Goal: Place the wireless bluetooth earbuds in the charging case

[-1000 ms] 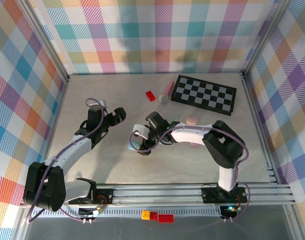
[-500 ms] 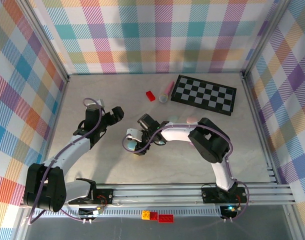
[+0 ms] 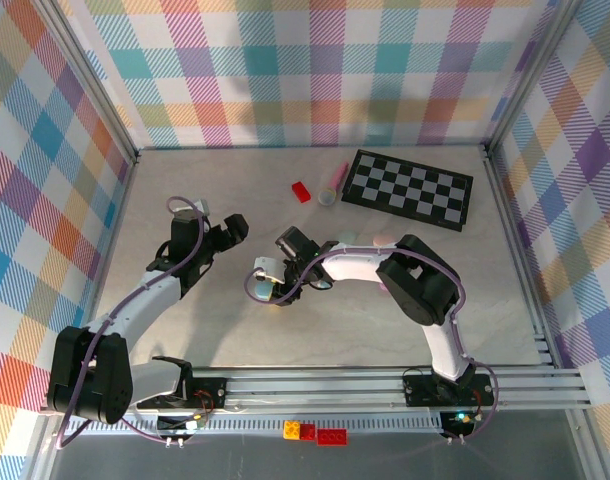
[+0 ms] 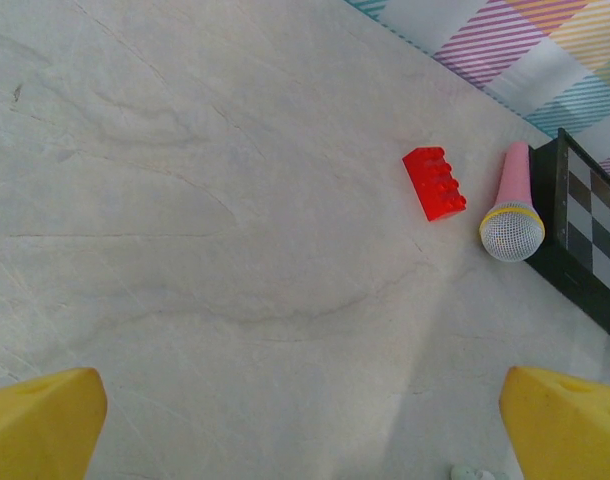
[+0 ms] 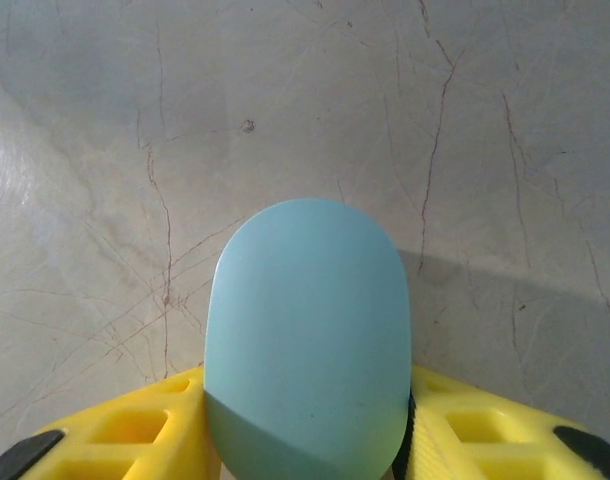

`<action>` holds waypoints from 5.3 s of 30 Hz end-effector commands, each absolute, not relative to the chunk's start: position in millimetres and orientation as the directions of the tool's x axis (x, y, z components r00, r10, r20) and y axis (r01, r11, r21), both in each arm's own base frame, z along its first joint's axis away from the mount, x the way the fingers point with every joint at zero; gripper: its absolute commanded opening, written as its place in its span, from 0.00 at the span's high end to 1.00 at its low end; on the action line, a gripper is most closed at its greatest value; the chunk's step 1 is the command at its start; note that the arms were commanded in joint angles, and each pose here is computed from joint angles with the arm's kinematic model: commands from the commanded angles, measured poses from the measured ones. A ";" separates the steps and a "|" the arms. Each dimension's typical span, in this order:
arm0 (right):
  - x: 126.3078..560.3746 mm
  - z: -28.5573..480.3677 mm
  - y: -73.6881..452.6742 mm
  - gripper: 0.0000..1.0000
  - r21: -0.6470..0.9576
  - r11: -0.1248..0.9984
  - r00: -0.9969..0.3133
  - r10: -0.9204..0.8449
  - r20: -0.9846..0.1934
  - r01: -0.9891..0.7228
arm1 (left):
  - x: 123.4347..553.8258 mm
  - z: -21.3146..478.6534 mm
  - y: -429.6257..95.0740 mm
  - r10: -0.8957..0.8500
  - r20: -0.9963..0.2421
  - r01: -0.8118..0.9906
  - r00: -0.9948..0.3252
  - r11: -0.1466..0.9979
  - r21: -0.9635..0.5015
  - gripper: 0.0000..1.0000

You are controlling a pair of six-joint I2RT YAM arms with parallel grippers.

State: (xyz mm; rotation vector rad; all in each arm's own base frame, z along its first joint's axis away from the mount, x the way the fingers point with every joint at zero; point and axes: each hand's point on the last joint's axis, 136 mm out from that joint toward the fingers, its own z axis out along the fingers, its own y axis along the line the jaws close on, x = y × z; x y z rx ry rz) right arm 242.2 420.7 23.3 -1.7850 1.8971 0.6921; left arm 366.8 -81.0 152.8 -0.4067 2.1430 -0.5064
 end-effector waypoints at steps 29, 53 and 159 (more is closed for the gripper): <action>258.8 190.0 284.5 0.63 0.042 0.323 -0.225 -0.554 -0.801 -0.946 | 291.5 278.0 -217.7 0.003 -0.976 0.819 -0.217 0.545 -0.180 0.00; 191.5 309.5 272.6 0.64 0.124 0.108 -0.157 -0.382 -0.911 -0.986 | 208.5 278.0 -300.6 0.176 -0.983 0.998 -0.059 -0.002 -0.060 0.19; 208.9 288.2 268.4 0.38 0.182 0.192 -0.247 -0.405 -0.880 -0.964 | 189.8 293.0 -319.5 0.138 -0.983 0.980 -0.118 -0.144 -0.138 0.65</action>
